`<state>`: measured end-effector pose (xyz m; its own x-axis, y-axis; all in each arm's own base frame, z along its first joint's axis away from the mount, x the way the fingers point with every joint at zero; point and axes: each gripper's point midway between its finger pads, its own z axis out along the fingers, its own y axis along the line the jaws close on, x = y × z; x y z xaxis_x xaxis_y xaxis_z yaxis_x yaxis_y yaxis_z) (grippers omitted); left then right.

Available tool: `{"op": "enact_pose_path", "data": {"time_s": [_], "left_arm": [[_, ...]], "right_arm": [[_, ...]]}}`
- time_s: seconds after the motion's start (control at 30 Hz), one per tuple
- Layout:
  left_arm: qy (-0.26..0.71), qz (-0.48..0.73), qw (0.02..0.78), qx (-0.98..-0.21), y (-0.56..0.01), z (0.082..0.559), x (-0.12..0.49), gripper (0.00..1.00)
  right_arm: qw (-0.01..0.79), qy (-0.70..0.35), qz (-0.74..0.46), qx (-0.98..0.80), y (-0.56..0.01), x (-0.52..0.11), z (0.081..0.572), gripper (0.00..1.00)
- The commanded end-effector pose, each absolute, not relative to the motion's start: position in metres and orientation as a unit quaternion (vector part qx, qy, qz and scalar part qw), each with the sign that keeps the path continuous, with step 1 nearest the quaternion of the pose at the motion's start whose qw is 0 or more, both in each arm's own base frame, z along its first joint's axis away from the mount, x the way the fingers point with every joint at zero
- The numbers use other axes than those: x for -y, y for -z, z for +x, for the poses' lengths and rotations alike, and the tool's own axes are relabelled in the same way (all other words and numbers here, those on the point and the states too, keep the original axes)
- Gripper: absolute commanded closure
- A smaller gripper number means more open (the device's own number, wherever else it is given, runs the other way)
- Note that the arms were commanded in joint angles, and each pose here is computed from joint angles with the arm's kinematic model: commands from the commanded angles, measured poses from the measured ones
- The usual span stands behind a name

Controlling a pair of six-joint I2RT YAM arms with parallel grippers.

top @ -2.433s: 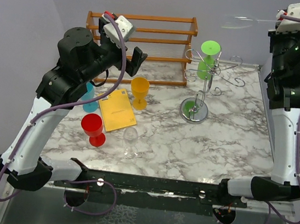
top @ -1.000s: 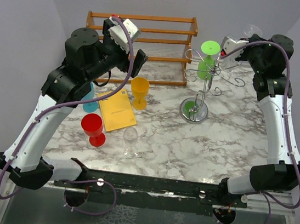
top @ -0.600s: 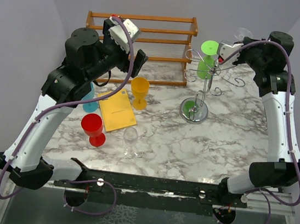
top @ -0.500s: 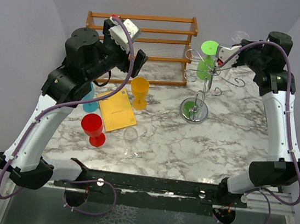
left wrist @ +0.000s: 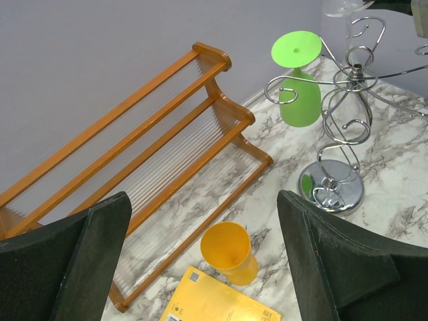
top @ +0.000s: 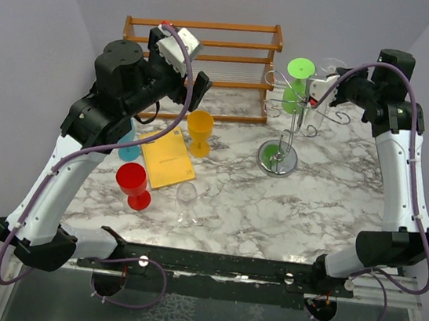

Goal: Place the wine glass upside down on the wine glass rack

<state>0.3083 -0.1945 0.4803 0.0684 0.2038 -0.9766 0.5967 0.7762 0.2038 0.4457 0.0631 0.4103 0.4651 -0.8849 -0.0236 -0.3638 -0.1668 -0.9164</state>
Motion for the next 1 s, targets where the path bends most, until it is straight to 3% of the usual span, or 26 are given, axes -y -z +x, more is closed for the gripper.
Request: {"op": "enact_pose_path", "data": {"time_s": [0.0,0.4,0.97], "left_arm": [[0.15,0.304,0.673,-0.658,-0.483,0.308,0.195,0.06],[0.148,0.307,0.672,-0.658,-0.48,0.307,0.195,0.06],[0.154,0.311,0.67,-0.657,-0.479,0.308,0.198,0.06]], "right_arm": [[0.484,0.279,-0.716,-0.419,-0.429,-0.066,0.43,0.99],[0.46,0.328,-0.684,-0.462,-0.43,-0.039,0.42,0.99],[0.452,0.392,-0.64,-0.483,-0.43,-0.017,0.449,0.99]]}}
